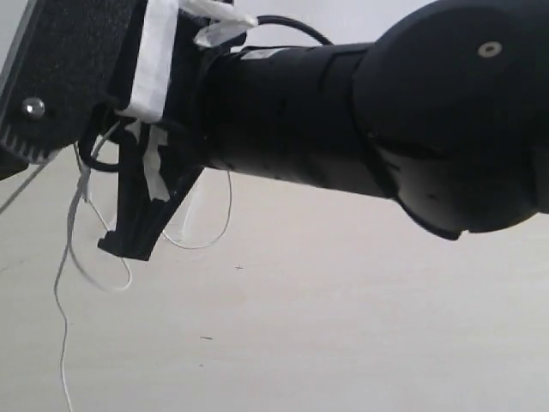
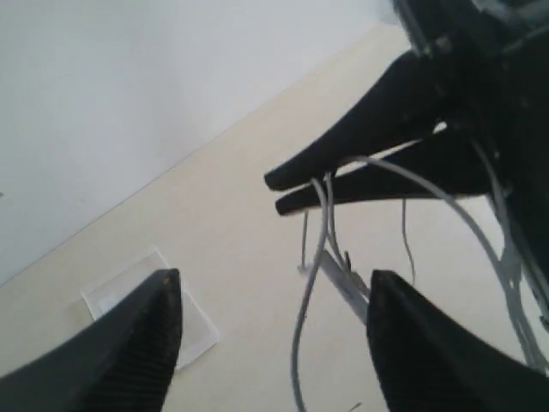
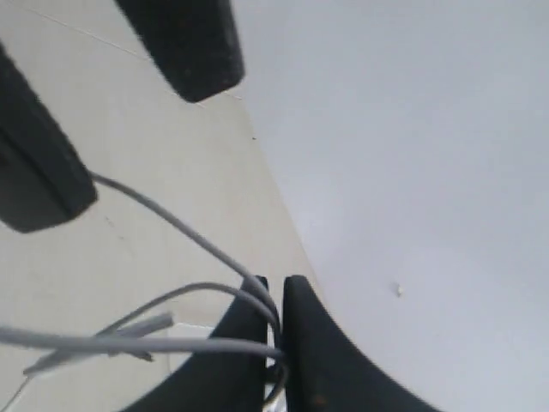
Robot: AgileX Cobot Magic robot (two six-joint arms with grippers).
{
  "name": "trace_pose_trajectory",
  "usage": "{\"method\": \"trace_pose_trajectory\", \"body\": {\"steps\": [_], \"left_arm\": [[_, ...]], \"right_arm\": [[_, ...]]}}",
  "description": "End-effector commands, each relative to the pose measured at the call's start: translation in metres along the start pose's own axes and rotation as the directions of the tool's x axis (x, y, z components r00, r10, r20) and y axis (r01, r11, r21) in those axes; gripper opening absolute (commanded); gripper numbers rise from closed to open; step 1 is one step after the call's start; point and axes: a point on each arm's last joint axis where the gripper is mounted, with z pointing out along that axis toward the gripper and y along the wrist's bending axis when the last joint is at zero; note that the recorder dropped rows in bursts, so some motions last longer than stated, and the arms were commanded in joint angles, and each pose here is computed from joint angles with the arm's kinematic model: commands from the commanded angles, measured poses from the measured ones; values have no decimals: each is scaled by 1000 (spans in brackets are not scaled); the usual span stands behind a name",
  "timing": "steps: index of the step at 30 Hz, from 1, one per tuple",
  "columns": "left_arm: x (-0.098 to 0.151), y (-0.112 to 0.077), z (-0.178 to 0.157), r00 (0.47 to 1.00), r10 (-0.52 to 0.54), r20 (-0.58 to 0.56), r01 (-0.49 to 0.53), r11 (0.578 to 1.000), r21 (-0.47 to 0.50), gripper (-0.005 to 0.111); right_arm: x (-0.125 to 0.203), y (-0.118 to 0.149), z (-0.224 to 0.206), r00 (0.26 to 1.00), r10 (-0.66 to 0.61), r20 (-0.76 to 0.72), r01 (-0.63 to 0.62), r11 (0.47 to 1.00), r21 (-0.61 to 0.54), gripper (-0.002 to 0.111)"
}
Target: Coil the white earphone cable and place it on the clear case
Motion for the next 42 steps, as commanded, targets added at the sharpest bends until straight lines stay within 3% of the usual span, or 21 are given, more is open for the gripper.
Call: {"method": "trace_pose_trajectory", "body": {"steps": [1,7,14,34,42], "left_arm": [[-1,1,-5,1000,10,-3,-10,1000,-15,54],[13,-6,-13,989,-41,-145,49,998,47,54],[18,-14,-14,973,-90,-214,117,986,118,54],[10,-20,-12,972,-183,-151,209,961,181,54],[9,-23,-13,967,-199,-157,230,949,213,54]], "right_arm": [[-7,-16,-13,997,72,14,-73,991,111,0],[-9,-26,-23,976,213,34,-216,961,174,0],[-16,-40,-40,936,338,104,-353,905,237,0],[-34,-56,-64,876,419,240,-471,853,227,0],[-50,-65,-69,861,418,289,-481,854,199,0]]}}
